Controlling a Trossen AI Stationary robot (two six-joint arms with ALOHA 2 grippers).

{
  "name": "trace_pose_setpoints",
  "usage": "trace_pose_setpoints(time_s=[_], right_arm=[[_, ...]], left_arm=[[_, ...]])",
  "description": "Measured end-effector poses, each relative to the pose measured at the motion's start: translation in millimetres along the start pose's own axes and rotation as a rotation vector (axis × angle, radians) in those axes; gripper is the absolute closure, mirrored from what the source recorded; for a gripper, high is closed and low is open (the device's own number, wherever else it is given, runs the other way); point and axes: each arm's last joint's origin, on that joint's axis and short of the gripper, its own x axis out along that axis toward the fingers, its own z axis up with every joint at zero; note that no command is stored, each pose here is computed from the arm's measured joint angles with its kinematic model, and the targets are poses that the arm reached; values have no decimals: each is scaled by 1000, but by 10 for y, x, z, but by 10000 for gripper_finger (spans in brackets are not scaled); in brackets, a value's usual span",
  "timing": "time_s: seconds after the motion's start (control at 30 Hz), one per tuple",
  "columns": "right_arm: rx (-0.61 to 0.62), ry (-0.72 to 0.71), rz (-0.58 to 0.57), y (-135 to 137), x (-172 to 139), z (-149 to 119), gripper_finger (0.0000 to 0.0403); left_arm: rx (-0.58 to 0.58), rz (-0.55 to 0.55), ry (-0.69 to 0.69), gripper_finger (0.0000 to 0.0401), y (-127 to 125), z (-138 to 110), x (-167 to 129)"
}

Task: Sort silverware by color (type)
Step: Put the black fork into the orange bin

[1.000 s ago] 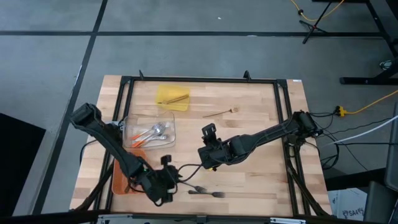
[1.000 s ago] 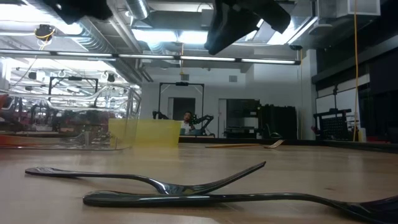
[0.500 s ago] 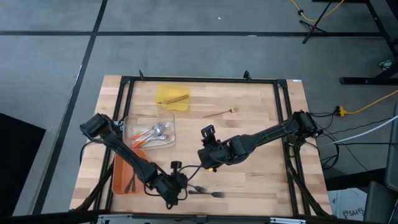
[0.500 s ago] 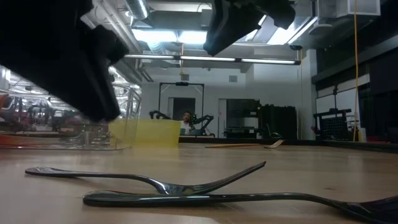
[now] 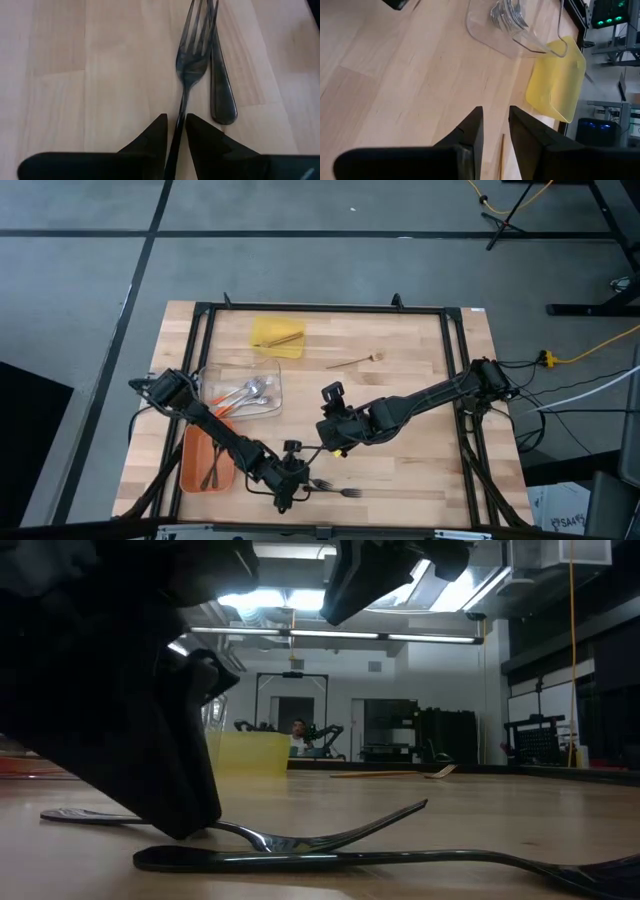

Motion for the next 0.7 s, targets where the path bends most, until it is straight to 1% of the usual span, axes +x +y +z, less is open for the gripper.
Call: trace_pose_setpoints(time_s=[0.27,0.57,0.7], right_arm=[[0,0,0,0,0,0,317],[0,-1,0,0,0,1,317],[8,-13,-4,-5,0,15,317]], left_arm=[[-12,-17,16,337,46,18,17],[-5,-5,38,391,57,-3,17],[-5,-4,39,395,58,-4,17]])
